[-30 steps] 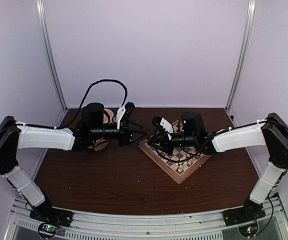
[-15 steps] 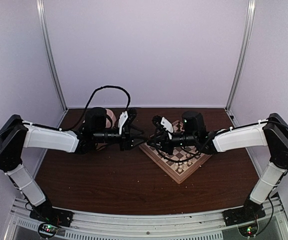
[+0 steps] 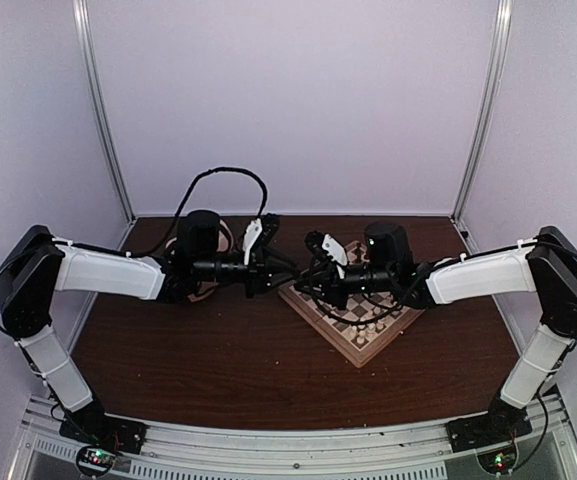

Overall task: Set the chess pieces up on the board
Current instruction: Pass from the right arm to the left, then place the knight on the chessboard, then pick up the knight from the chessboard.

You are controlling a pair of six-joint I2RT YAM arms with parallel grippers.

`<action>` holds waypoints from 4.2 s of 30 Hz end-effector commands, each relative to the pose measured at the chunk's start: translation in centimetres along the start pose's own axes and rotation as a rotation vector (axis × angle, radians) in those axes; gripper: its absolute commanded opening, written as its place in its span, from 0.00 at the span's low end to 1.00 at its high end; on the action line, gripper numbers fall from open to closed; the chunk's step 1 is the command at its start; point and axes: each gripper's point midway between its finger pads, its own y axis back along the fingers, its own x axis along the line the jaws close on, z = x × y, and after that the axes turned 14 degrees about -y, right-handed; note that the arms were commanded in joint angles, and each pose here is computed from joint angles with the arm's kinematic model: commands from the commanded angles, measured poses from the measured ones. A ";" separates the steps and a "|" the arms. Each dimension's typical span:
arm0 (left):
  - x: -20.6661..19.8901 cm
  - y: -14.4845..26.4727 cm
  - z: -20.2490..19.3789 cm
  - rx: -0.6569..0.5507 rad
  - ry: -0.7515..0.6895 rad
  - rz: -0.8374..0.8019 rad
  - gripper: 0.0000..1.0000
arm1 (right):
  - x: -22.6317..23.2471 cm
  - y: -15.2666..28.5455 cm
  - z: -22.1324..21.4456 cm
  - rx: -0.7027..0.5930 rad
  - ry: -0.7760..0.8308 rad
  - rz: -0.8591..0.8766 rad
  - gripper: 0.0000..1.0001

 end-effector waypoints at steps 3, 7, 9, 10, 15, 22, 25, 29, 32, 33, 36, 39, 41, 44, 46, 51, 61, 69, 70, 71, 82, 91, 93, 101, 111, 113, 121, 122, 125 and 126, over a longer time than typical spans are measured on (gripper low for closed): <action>0.1 -0.5 0.5 -0.009 -0.006 -0.019 0.30 | 0.6 0.7 2.2 -0.053 0.030 0.009 0.00; 0.0 -0.6 0.4 -0.010 -0.006 -0.030 0.13 | 0.6 0.7 2.2 -0.054 0.030 0.008 0.01; 0.0 -0.7 0.5 -0.012 -0.008 -0.033 0.05 | 0.5 0.7 2.1 -0.053 0.029 0.003 0.04; 0.1 -0.7 0.5 -0.012 -0.008 -0.031 0.02 | 0.5 0.8 2.2 -0.054 0.030 0.000 0.07; 1.0 -0.8 -0.1 0.016 -0.010 0.019 0.00 | -0.8 1.3 2.3 -0.077 0.035 -0.091 0.36; 3.3 -2.4 -4.5 0.203 0.055 0.081 0.00 | -2.8 3.2 2.7 -0.149 0.049 -0.244 0.58; 3.7 -3.2 -6.6 0.246 0.076 0.085 0.00 | -4.5 4.2 2.7 -0.173 0.034 -0.350 0.60; 4.0 -4.2 -8.9 0.278 0.102 0.084 0.00 | -6.2 6.2 3.2 -0.241 0.018 -0.476 0.63; 4.1 -5.2 -9.9 0.289 0.113 0.064 0.00 | -8.5 7.8 2.9 -0.259 -0.018 -0.629 0.65; 4.1 -5.5 -10.2 0.294 0.118 0.060 0.00 | -9.4 8.4 2.7 -0.260 -0.032 -0.687 0.65; 4.4 -6.3 -11.2 0.314 0.122 0.060 0.00 | -11.4 9.7 2.0 -0.265 -0.079 -0.783 0.66; 4.4 -6.8 -11.9 0.334 0.117 0.052 0.00 | -12.2 10.5 1.6 -0.275 -0.116 -0.799 0.66; 4.3 -7.1 -12.3 0.347 0.111 0.053 0.00 | -12.4 10.5 1.5 -0.274 -0.121 -0.802 0.66; 4.4 -7.4 -12.7 0.355 0.086 0.053 0.00 | -12.6 10.4 1.3 -0.269 -0.123 -0.796 0.66; 4.6 -7.6 -12.9 0.359 0.079 0.055 0.01 | -12.6 10.3 1.2 -0.266 -0.123 -0.786 0.66; 4.6 -8.1 -13.5 0.365 0.073 0.056 0.03 | -12.5 10.1 1.1 -0.263 -0.123 -0.778 0.66; 4.4 -8.1 -12.5 0.332 0.059 0.076 0.40 | -12.4 9.7 1.0 -0.251 -0.123 -0.751 0.66; 5.2 -5.7 -7.2 0.275 0.010 0.155 0.70 | -11.6 8.5 1.6 -0.218 -0.122 -0.671 0.67; 5.3 -5.2 -6.4 0.270 -0.002 0.171 0.71 | -11.5 8.4 1.9 -0.213 -0.125 -0.666 0.67; 5.5 -4.6 -5.7 0.268 -0.012 0.191 0.73 | -11.5 8.3 2.1 -0.203 -0.131 -0.664 0.68; 7.2 2.8 -1.4 0.326 0.009 0.476 0.98 | -13.0 10.7 2.2 0.022 -0.367 -0.876 1.00; 7.9 8.1 -3.8 0.512 0.161 0.670 0.98 | -7.5 7.0 0.0 0.275 -0.456 -0.547 0.74; 7.6 8.8 -3.9 0.500 0.158 0.683 0.98 | -6.9 6.0 -0.2 0.304 -0.456 -0.539 0.72; 7.8 11.9 -6.3 0.542 0.302 0.768 0.98 | -6.2 2.0 -2.3 0.466 -0.415 -0.563 0.53; 6.7 13.7 -7.2 0.526 0.324 0.805 0.98 | -7.9 0.0 -4.7 0.597 -0.352 -0.639 0.46; 6.5 13.7 -7.5 0.520 0.340 0.805 0.98 | -8.5 -0.1 -4.9 0.602 -0.342 -0.663 0.46; 6.3 13.0 -7.8 0.507 0.356 0.778 0.98 | -9.5 -1.0 -5.5 0.626 -0.335 -0.688 0.42; 6.3 13.1 -7.8 0.509 0.354 0.777 0.98 | -9.6 -1.1 -5.6 0.630 -0.335 -0.689 0.42; 6.3 13.2 -7.7 0.512 0.349 0.780 0.98 | -9.8 -1.4 -5.7 0.633 -0.332 -0.689 0.40; 6.3 13.3 -7.7 0.511 0.349 0.783 0.98 | -9.9 -1.4 -5.7 0.637 -0.330 -0.689 0.39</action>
